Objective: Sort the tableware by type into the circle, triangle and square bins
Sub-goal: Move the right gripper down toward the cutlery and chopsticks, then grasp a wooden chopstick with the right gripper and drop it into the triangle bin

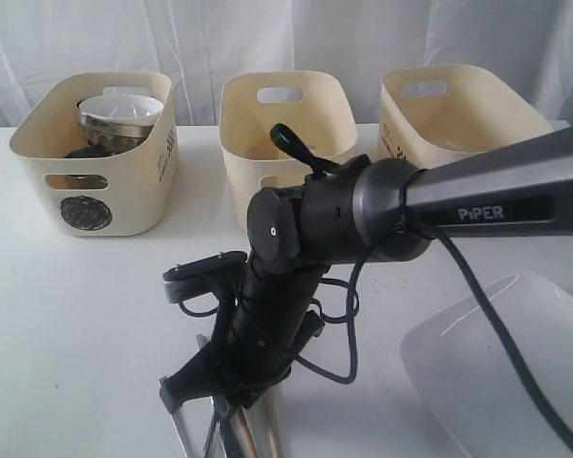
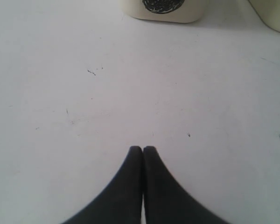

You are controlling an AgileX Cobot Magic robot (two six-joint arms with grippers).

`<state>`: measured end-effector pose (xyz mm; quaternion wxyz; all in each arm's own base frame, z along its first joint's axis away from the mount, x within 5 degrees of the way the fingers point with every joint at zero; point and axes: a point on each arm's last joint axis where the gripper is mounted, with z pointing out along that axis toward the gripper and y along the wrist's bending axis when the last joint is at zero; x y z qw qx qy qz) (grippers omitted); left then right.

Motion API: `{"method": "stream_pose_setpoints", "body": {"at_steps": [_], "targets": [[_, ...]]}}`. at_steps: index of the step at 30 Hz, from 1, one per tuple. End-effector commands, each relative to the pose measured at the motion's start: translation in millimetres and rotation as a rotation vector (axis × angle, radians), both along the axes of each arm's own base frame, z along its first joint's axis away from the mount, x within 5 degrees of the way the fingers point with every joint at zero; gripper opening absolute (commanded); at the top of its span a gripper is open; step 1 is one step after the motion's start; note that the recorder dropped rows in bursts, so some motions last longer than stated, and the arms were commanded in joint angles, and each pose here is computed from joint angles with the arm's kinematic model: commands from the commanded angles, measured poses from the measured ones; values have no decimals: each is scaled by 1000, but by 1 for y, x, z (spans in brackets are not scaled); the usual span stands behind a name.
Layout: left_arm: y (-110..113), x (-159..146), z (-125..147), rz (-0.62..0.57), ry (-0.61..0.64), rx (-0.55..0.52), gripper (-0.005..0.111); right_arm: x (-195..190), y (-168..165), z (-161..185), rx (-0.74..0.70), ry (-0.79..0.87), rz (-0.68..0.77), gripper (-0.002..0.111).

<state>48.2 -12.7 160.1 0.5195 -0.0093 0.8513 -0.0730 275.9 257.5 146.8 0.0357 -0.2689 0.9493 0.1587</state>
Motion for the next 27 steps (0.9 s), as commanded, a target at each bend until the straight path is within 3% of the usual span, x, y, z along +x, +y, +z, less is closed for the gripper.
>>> {"method": "stream_pose_setpoints", "body": {"at_steps": [1, 5, 11, 17, 21, 23, 25, 27], "targets": [[-2, -2, -5, -12, 43, -16, 0, 4, 2, -7, -1, -16, 0, 25], [-2, -2, -5, -12, 43, -16, 0, 2, 0, -15, -37, 7, 23, 21], [-2, -2, -5, -12, 43, -16, 0, 4, 0, -15, -46, -9, 33, 2], [-2, -2, -5, -12, 43, -16, 0, 6, 0, -1, -14, -48, 22, 0], [-2, -2, -5, -12, 43, -16, 0, 9, 3, 71, 89, -174, 42, 0], [-2, -2, -5, -12, 43, -16, 0, 11, -1, 128, 140, -357, 70, 0], [-2, -2, -5, -12, 43, -16, 0, 15, -18, 190, 114, -668, 97, 0], [-2, -2, -5, -12, 43, -16, 0, 18, -42, 230, 142, -877, -78, 0]]}}
